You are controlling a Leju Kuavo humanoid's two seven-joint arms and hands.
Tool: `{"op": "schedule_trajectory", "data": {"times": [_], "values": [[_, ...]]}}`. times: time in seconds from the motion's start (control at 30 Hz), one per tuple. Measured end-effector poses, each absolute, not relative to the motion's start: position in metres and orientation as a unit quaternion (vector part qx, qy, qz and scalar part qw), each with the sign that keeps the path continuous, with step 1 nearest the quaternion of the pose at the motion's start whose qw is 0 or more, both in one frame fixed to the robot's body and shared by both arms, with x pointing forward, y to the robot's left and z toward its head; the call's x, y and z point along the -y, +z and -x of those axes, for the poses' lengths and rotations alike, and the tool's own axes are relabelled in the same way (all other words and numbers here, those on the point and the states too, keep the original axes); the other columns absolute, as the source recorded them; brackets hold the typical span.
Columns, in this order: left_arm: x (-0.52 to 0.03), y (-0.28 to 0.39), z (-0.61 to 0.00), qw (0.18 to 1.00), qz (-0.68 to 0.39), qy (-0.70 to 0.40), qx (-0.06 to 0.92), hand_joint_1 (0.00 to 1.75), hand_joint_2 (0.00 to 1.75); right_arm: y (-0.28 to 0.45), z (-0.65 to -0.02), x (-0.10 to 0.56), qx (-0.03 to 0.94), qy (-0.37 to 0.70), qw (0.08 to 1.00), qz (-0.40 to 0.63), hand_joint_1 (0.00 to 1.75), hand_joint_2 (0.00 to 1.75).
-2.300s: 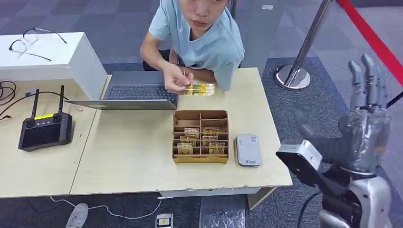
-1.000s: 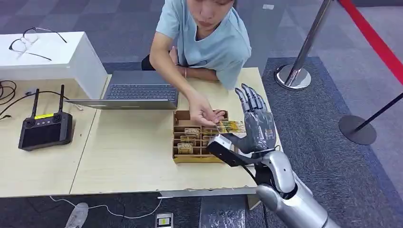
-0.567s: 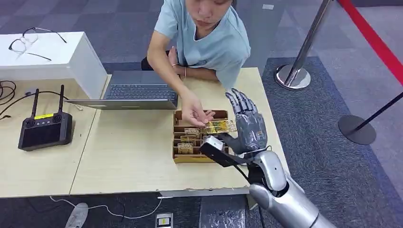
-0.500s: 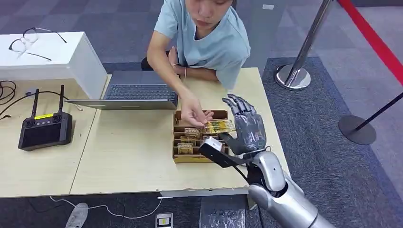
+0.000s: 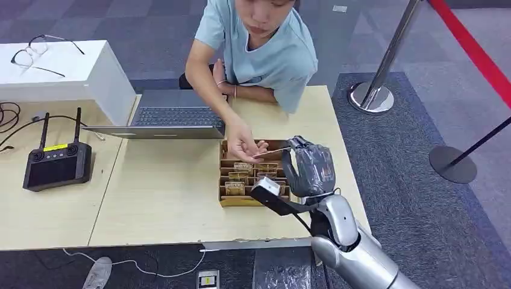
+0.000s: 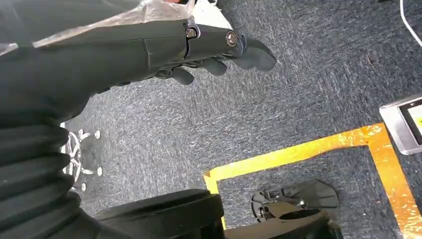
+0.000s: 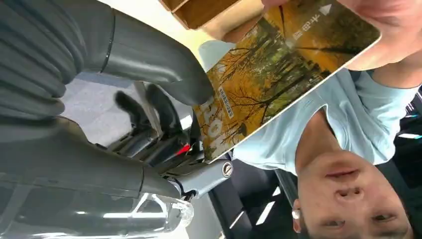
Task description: Pass the card to the sensor for recognition and then transmit it.
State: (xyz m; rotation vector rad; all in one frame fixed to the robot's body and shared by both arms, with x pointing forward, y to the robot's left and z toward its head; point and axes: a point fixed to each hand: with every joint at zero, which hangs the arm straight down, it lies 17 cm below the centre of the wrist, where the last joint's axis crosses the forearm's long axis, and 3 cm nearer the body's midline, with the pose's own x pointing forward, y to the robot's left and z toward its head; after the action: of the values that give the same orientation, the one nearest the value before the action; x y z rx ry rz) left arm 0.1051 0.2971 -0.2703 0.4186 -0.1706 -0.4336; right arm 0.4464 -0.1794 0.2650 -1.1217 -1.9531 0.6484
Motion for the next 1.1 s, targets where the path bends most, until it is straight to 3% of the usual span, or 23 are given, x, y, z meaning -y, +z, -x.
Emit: {"op": "schedule_trajectory", "data": {"times": [0.73, 1.1], "values": [[-0.298, -0.27, -0.105, 0.951, -0.207, -0.215, 0.085, 0.0, 1.75, 0.26, -0.447, 0.182, 0.766, 0.251, 0.395, 0.44, 1.75, 1.75], [-0.3, -0.27, -0.102, 0.951, -0.211, -0.212, 0.076, 0.0, 1.75, 0.23, -0.454, 0.235, 0.717, 0.216, 0.451, 0.485, 1.75, 1.75]]}}
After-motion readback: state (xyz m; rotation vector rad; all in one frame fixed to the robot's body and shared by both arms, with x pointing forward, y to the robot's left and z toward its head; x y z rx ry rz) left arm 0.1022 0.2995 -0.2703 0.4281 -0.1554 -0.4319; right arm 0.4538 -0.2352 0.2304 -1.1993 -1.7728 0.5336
